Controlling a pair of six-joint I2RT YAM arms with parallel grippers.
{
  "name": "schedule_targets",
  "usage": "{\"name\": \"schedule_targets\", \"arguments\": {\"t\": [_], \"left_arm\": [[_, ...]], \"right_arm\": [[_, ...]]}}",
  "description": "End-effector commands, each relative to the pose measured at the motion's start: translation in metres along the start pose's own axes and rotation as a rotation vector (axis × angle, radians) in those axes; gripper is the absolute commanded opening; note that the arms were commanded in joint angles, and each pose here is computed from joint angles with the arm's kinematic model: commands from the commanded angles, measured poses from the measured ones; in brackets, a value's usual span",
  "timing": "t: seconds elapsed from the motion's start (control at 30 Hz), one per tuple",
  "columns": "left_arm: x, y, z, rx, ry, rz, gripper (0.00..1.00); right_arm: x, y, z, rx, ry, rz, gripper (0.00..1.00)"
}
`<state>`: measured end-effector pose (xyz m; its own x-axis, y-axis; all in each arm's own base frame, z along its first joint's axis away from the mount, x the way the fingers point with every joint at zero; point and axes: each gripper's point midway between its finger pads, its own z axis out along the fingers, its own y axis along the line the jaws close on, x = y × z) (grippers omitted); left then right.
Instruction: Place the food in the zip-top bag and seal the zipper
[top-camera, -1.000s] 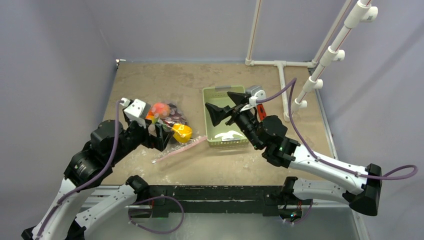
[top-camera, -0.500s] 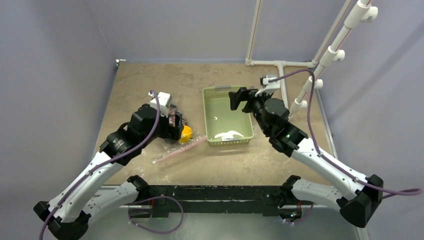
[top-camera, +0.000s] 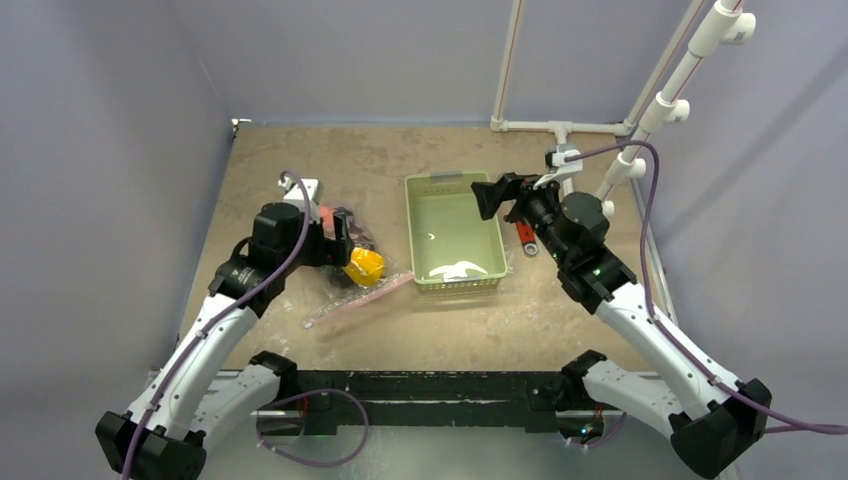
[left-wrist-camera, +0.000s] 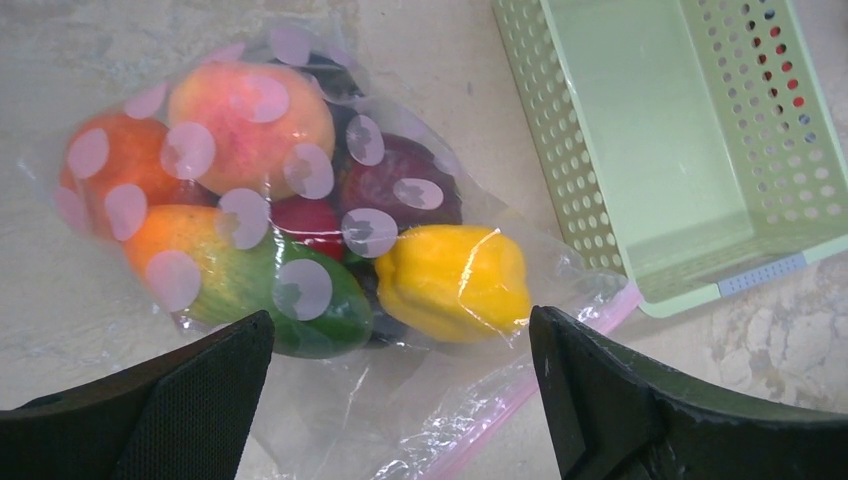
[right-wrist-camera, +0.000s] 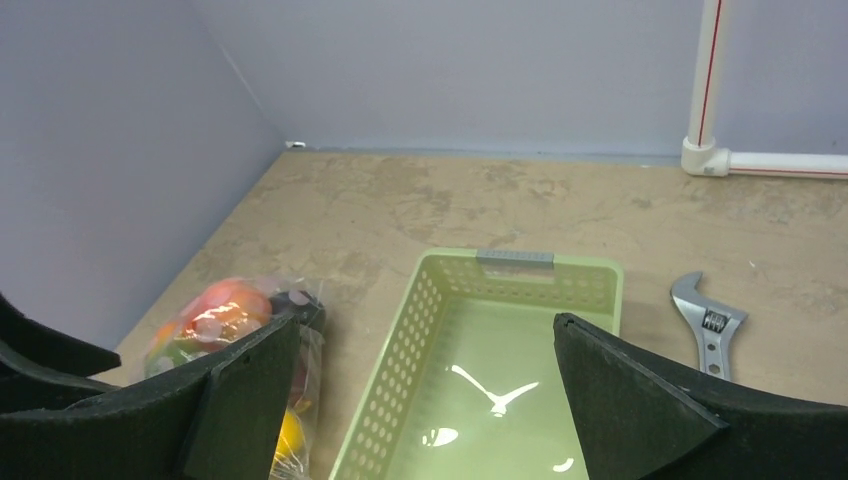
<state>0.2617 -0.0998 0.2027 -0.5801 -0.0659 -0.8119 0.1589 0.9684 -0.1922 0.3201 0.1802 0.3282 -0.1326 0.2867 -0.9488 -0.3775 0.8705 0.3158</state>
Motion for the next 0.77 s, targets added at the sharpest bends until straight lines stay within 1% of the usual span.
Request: {"name": "schedule_targets", "arguments": {"t": [0.0,0.13,0.3,0.53,0.63,0.73], "left_arm": [[-0.007,-0.015,-0.002,0.099,-0.068,-0.019,0.98],[-0.019,-0.02,-0.019,0.133,-0.144,-0.006,0.99],[-0.032,-0.02,-0.041,0.147,-0.245,-0.012,0.99],[-0.038,-0.014,-0.06,0.138,-0.34,-0.018,0.99],[-0.038,-0.005,-0.057,0.083,-0.332,-0.037,0.99],[-0.039,-0.005,-0.057,0.08,-0.336,-0.035,0.99]], "right_arm": [[-0.024,0.016,-0.019,-0.091,-0.1,0.013,0.99],[-0.048,0.019,-0.038,-0.113,-0.202,0.004,0.99],[-0.061,0.03,-0.051,-0.181,-0.256,-0.015,0.99],[-0.059,0.04,-0.054,-0.243,-0.257,-0.038,0.99],[-0.057,0.041,-0.051,-0.248,-0.246,-0.045,0.99],[-0.055,0.04,-0.049,-0.24,-0.24,-0.043,0.99]]}}
